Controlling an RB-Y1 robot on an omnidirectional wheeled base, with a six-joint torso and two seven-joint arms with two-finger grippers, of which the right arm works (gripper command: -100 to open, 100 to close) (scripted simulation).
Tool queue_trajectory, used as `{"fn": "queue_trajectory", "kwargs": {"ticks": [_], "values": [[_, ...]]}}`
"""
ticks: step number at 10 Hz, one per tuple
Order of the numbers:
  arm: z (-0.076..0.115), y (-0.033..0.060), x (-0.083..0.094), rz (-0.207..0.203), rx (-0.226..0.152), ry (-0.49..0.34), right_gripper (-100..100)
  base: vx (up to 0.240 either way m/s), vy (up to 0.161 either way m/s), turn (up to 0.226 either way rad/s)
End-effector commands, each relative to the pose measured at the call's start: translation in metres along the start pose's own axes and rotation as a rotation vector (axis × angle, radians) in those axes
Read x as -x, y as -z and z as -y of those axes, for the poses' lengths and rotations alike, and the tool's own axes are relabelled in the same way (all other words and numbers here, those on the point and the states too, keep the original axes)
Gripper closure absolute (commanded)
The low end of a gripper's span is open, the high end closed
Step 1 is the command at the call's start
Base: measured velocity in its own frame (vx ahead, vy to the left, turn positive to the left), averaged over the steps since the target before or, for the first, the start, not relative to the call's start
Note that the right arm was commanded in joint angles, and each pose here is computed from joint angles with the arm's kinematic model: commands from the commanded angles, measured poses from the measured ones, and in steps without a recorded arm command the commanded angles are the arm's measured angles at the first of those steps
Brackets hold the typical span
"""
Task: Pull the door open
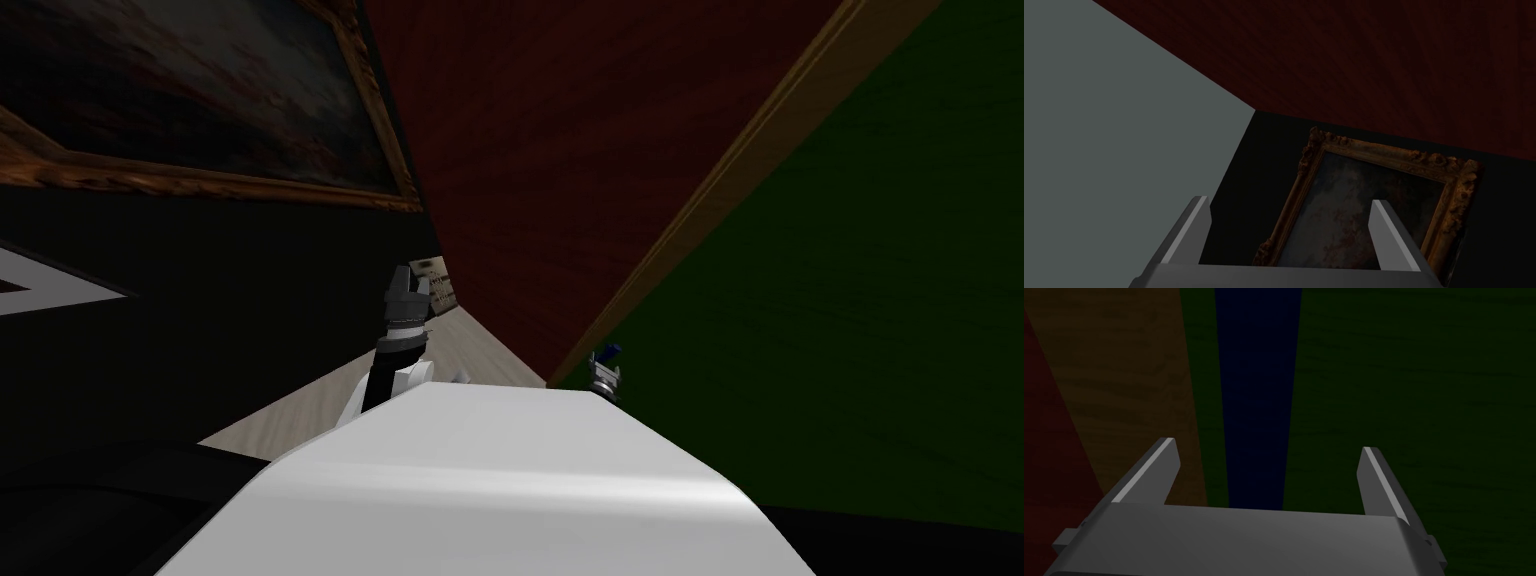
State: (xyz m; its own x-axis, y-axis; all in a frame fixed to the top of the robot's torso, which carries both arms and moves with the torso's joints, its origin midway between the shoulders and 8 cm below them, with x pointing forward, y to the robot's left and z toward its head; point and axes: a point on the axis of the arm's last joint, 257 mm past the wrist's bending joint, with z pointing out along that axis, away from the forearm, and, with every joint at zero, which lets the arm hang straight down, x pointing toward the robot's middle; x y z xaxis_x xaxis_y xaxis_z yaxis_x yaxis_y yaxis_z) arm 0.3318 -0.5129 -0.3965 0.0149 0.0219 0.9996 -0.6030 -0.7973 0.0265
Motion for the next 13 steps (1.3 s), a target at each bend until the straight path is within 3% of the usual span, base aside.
{"fn": "queue_trajectory", "kwargs": {"ticks": [1, 6, 13], "values": [[0.002, -0.0024, -0.002, -0.005, -0.002, 0.0, 100, -0.025, 0.015, 0.041], [0.002, -0.0024, -0.002, -0.005, -0.002, 0.0, 100, -0.008, -0.002, 0.0], [0.033, -0.0012, -0.006, -0.004, -0.117, -0.02, 100, -0.189, 0.04, 0.048]]}}
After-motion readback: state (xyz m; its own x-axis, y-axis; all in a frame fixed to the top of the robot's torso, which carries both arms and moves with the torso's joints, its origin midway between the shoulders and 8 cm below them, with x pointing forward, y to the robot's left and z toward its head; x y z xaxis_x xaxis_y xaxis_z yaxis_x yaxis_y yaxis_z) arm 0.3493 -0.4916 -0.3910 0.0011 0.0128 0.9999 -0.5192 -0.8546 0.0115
